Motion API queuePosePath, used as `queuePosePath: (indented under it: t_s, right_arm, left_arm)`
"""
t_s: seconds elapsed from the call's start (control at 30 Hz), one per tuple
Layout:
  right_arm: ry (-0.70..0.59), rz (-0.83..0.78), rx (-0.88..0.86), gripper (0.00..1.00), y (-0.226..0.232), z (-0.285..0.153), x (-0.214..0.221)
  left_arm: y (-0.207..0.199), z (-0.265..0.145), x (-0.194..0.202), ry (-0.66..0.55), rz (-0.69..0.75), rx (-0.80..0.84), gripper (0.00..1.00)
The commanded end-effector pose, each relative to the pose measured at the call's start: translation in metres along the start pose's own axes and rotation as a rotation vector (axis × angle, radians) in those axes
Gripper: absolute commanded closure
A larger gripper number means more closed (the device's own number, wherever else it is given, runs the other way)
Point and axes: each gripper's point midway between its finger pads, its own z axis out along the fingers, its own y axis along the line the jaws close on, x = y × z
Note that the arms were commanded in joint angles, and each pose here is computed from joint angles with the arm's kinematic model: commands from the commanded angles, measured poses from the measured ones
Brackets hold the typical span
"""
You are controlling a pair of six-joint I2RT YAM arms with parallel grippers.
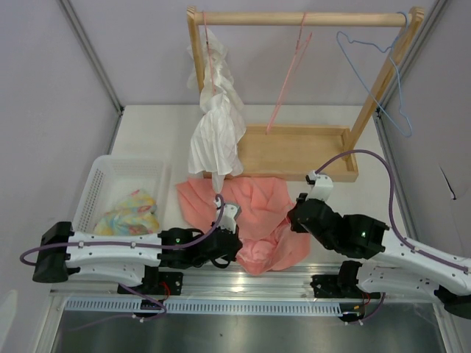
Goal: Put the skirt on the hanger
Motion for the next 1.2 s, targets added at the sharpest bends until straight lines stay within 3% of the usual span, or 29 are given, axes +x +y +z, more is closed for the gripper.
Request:
queuePosePath:
  t_s: [0.0,0.1,0.3,0.6,0.83,1.17]
  right_arm:
    - [-0.042,0.005,-0.038,1.00,0.013,0.001,-0.023]
    - [-0.032,-0.001,-0.038,1.00,0.013,0.005,-0.022]
    - [0.020,-0.002,-0.056,1.00,0.019,0.017,-0.002]
    - [0.069,-0.036,-0.074,1.00,0.043,0.020,0.033]
    - [0.084,-0.061,-0.094,1.00,0.055,0.015,0.043]
    - [0.081,-0.098,-0.086,1.00,0.069,0.011,0.054]
  left_arm:
    - [-0.016,-0.004,-0.006,-0.031,0.026,0.121,1.00]
    - [-0.011,-0.006,-0.011,-0.056,-0.013,0.132,1.00]
    - [0.004,0.017,0.017,0.034,0.025,0.061,1.00]
    - [0.045,0.048,0.061,0.160,0.043,-0.202,1.00]
    - [0.030,0.044,0.064,0.140,0.084,-0.155,0.77]
    - [0.013,0.021,0.055,0.108,0.105,-0.040,0.61]
